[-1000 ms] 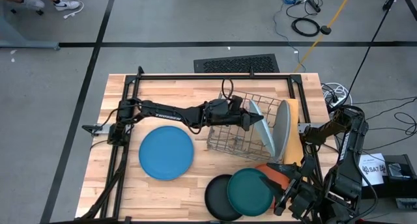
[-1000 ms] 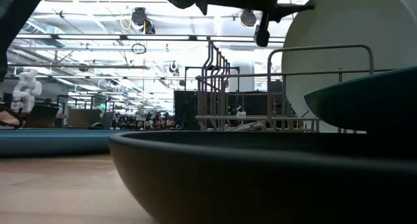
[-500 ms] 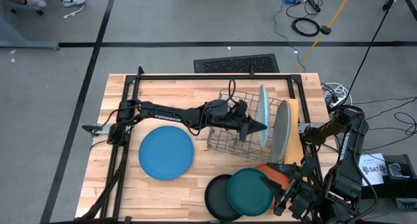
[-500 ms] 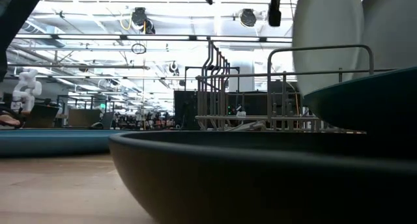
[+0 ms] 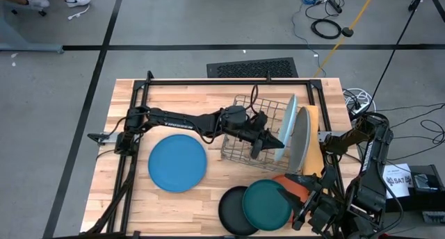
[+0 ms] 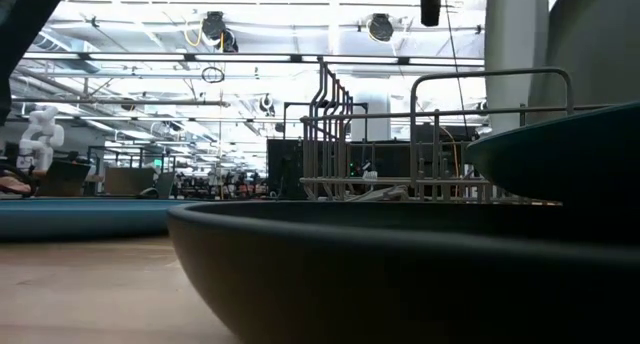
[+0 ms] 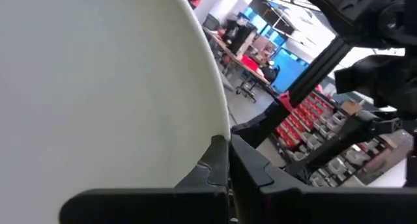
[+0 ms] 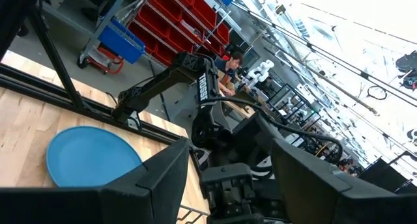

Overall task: Sort dishes
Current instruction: Put the light blue plate into the dish rack

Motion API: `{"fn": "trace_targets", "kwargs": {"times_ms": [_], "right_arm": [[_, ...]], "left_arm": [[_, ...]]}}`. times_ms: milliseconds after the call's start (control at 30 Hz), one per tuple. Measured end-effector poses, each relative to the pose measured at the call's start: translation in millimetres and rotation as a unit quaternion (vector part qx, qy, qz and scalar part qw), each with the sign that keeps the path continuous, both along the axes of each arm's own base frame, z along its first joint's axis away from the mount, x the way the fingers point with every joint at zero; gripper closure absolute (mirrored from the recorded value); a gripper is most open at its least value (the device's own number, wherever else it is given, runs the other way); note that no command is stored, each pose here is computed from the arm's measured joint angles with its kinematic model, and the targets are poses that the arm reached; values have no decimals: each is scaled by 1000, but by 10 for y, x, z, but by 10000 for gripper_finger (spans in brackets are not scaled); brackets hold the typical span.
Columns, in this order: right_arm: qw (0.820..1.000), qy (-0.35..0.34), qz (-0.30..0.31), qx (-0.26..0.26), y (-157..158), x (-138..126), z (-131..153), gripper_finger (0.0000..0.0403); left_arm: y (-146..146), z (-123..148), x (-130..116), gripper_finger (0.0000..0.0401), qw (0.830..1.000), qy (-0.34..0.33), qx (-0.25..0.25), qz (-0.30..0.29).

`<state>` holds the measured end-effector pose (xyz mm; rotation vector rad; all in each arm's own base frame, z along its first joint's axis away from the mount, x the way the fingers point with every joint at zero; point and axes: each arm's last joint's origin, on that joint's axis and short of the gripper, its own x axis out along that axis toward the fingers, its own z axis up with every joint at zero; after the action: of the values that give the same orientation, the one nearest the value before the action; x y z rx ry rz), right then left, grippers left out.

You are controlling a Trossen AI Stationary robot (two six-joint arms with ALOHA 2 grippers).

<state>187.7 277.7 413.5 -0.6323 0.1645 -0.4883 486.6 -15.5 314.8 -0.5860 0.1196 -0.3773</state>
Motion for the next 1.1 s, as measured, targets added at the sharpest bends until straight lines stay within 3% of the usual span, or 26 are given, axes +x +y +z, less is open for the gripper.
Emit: {"fn": "trace_targets", "kwargs": {"times_ms": [267,467,1100], "right_arm": [[1000,0,-1,0,-3,4,0,193],[1000,0,-1,1,-1,4,1,193],[1000,1,0,-2,0,3,2,193]], "left_arm": [[-126,-63,83,401,998,-53,-21,-21],[-123,-376,225,401,998,-44,-40,-18],[-174,-462,227,401,998,-25,-53,24]]}}
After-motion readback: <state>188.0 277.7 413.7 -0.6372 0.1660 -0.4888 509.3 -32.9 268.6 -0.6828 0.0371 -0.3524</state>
